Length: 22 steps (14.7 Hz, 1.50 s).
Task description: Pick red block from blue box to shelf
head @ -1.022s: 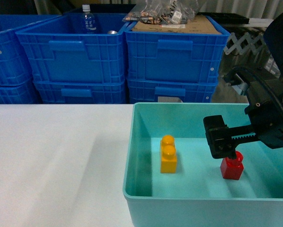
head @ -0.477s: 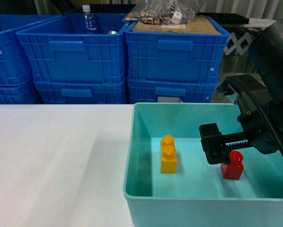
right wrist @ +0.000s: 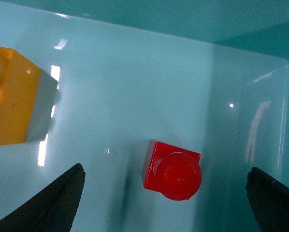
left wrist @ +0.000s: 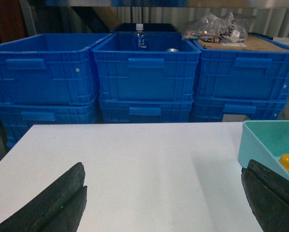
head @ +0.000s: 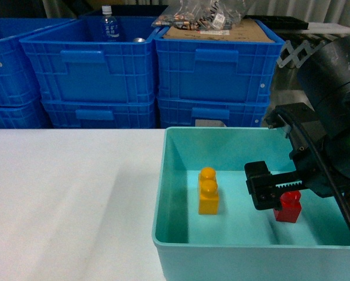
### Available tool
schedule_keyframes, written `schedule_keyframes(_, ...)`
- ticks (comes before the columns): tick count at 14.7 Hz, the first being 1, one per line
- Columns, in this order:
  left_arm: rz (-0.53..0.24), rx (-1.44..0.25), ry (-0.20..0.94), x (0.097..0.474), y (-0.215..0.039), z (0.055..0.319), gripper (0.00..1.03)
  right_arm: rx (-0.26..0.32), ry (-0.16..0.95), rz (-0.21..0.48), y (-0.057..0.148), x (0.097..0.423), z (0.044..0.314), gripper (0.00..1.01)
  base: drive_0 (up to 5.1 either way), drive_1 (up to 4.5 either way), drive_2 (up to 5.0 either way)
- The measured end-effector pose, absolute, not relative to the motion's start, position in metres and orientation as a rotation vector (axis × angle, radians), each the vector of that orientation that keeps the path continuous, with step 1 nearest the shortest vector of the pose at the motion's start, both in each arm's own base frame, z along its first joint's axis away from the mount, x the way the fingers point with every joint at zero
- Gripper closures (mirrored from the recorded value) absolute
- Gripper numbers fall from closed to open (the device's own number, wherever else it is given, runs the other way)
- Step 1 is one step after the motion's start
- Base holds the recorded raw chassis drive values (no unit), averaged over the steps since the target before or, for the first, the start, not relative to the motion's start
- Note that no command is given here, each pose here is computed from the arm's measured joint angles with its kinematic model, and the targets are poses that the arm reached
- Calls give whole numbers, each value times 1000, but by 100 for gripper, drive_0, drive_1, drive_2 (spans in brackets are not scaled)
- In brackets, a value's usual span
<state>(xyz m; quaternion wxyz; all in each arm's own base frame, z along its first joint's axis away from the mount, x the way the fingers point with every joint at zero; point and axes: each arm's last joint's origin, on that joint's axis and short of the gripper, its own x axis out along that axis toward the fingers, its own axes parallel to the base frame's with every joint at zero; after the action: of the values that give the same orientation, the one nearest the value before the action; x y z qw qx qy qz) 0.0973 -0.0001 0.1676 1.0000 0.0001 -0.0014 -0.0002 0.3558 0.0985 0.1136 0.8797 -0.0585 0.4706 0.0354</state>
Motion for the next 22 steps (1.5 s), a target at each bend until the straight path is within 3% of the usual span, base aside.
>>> schedule_keyframes(5,0,0,-3,97,0,168,5,-131,1027,60,100,359,102,3,0,0,0)
schedule_keyframes(6,0,1,-3,97,0,168,5,-138,1048,50,100,363,87,33,0,0,0)
schedule_keyframes(7,0,0,-3,97,0,168,5,-131,1038,47,101,368,77,71,0,0,0)
schedule_keyframes(8,0,0,-3,97,0,168,5,-86,968,75,97,360,99,72,0,0,0)
schedule_keyframes(9,0,1,-3,97,0,168,5,-10,827,118,88,336,154,72,0,0,0)
schedule_keyframes(13,0,0,-3,97,0,168,5,37,617,175,75,256,211,72,0,0,0)
schedule_keyframes(14,0,0,-3,97,0,168,5,29,564,188,70,223,218,72,0,0,0)
schedule_keyframes(16,0,0,-3,97,0,168,5,-61,402,175,71,159,206,72,0,0,0)
schedule_keyframes(20,0,0,-3,97,0,168,5,-77,379,158,67,151,203,72,0,0,0)
schedule_keyframes(22,-1,1,-3,97,0,168,5,-32,135,60,62,150,199,72,0,0,0)
